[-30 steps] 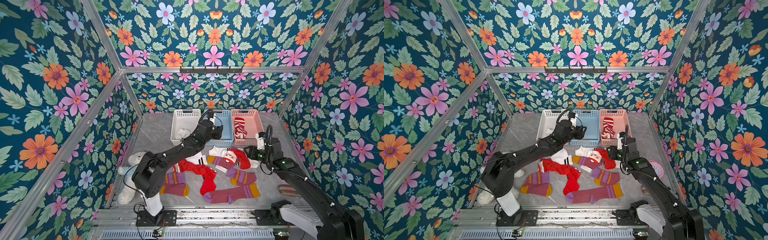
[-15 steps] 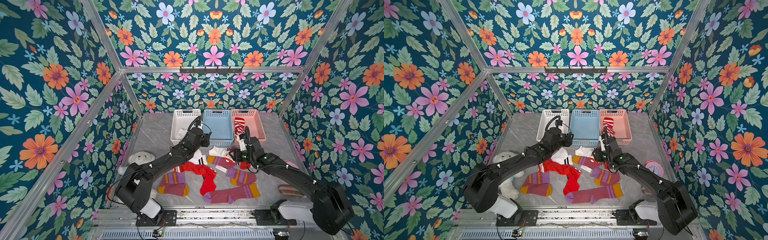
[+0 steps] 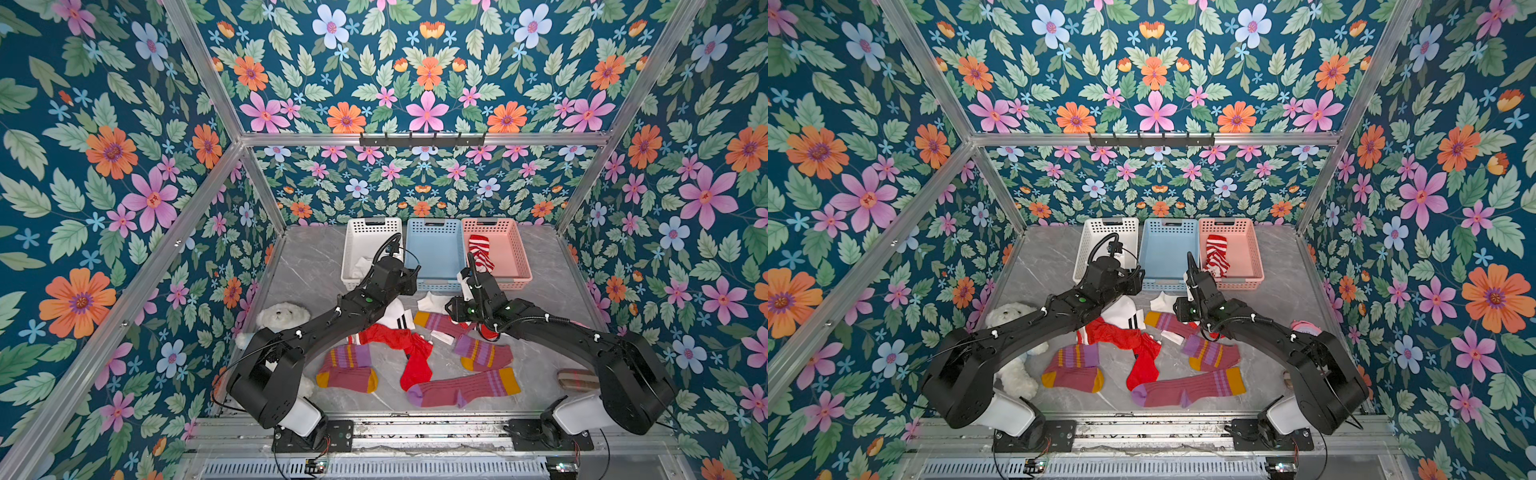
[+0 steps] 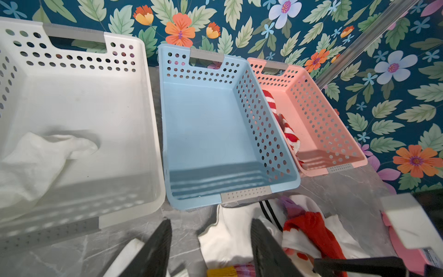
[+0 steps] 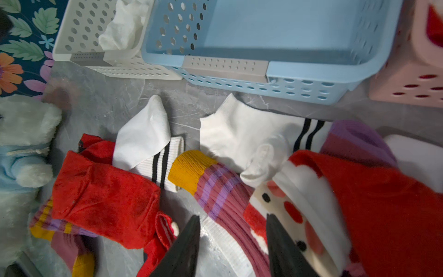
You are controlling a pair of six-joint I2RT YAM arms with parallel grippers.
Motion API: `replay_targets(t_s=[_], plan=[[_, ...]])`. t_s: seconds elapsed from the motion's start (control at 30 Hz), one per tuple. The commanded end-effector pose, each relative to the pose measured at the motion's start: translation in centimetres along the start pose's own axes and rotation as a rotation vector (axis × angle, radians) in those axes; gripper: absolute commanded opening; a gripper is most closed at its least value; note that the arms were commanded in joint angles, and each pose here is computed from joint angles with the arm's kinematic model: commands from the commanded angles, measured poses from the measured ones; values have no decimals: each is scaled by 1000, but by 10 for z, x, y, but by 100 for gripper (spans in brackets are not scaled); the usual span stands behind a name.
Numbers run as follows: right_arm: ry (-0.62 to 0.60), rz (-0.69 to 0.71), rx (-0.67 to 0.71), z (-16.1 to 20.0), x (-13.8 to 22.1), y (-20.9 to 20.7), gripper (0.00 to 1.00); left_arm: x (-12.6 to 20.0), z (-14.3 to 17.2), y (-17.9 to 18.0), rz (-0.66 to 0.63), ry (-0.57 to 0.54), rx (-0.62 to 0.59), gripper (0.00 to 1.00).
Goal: Sort the socks into the basket by color
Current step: Pick up the sock at the center of the board.
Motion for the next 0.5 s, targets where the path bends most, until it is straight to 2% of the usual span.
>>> replay_targets(t_s=[0.0, 0.17, 0.47], plan=[[1, 94, -13, 1, 2, -10, 47, 1, -2, 3, -13, -9, -2, 56], [18, 155, -9, 8, 5, -19, 47, -3, -1, 4, -18, -2, -2, 56], [59, 183, -18, 22, -1, -24, 46, -8, 1, 4, -6, 6, 6, 56]])
Point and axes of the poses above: each gripper's point midway between its finger pads, its own x axis back along the fingers, its own y axis along the line the jaws close on, z = x × y, the point moved 6 cm from there along x, back along the fingers, and after that the axes turned 4 degrees about x, right-handed, at the moved point
